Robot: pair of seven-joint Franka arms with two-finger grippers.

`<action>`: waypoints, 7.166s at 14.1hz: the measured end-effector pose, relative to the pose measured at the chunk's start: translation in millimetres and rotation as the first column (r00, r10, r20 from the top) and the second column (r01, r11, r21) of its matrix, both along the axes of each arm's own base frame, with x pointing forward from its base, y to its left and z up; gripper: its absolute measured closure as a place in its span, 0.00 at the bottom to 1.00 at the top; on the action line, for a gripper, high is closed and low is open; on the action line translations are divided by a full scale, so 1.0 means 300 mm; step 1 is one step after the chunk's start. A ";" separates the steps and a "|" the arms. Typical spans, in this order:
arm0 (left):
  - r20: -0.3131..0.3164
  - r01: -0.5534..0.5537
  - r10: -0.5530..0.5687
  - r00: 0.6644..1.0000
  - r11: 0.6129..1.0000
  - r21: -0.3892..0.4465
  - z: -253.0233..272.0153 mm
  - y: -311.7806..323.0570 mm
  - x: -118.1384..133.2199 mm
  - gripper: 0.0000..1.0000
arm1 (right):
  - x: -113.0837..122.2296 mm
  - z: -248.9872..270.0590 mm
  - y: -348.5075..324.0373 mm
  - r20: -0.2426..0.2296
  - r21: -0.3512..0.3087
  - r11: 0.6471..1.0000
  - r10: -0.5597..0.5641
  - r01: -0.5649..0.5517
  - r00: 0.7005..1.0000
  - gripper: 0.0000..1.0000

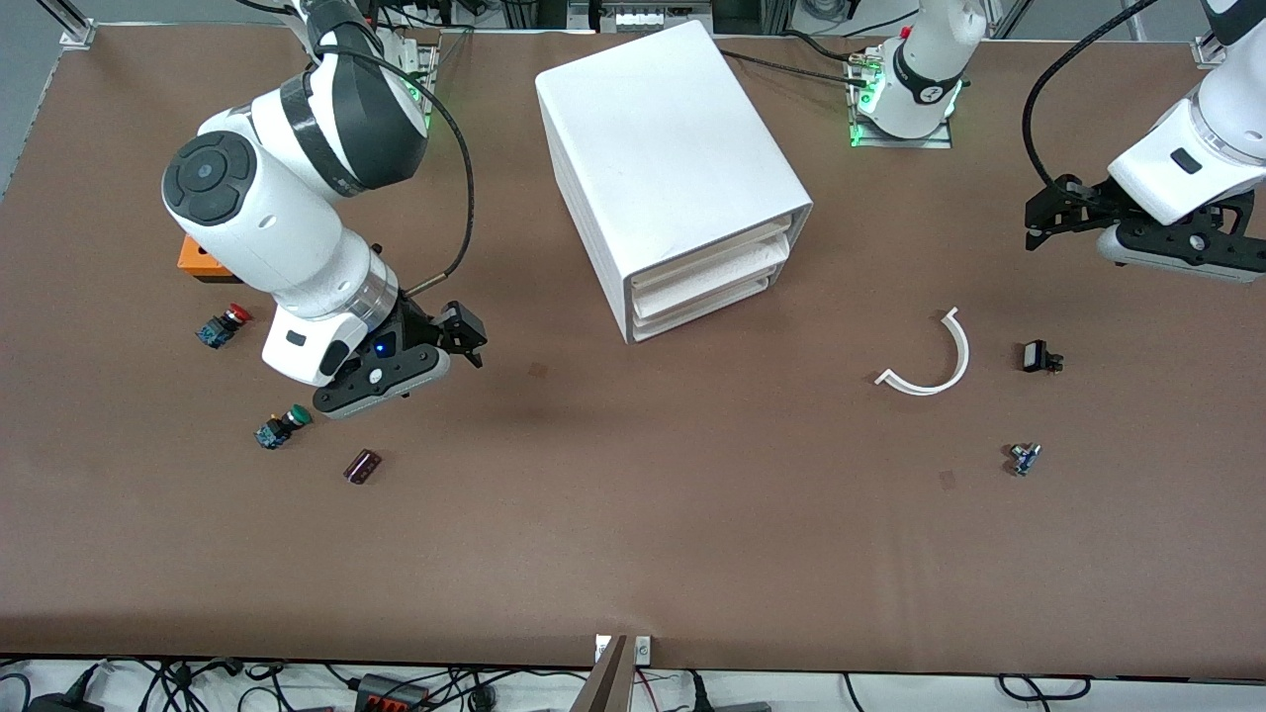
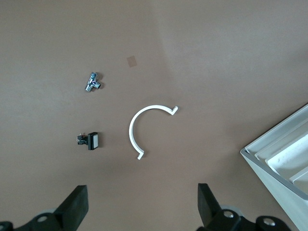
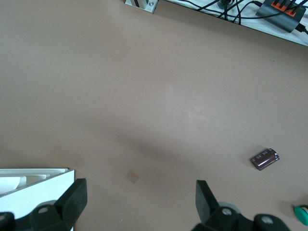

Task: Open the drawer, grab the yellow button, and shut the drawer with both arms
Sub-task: 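Move the right gripper beside the white drawer cabinet, then reach the left gripper to the handle of the cabinet drawer, then grasp the drawer handle with the left gripper and pull it open, then grasp the blue button in the drawer with the right gripper while the left gripper withdraws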

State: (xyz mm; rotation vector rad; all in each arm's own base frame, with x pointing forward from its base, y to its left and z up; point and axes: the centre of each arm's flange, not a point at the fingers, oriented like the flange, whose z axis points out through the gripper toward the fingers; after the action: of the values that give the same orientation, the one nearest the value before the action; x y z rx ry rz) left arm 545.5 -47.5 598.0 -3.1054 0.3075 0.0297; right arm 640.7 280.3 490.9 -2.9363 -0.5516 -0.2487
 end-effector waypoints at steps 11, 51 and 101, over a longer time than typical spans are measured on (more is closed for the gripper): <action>-0.100 0.022 -0.026 0.995 0.999 -0.039 -0.041 -0.064 -0.031 0.00 | -0.007 0.003 0.019 -0.001 0.011 1.000 0.004 -0.004 1.000 0.00; -0.252 -0.014 -0.542 0.801 0.405 -0.914 -1.103 -0.599 -0.006 0.84 | -0.040 -0.052 0.153 0.002 0.027 1.000 0.013 -0.013 1.000 0.00; -0.234 0.167 -0.183 0.955 0.982 -0.087 -0.329 0.169 0.403 0.00 | -0.484 -0.337 1.126 0.061 0.126 0.992 0.023 -0.030 0.998 0.58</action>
State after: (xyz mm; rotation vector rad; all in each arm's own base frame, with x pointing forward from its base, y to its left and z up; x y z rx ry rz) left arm 666.4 3.2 499.4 -3.1260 0.6007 0.4041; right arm 495.3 618.1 389.8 -2.8044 -0.5605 -0.3557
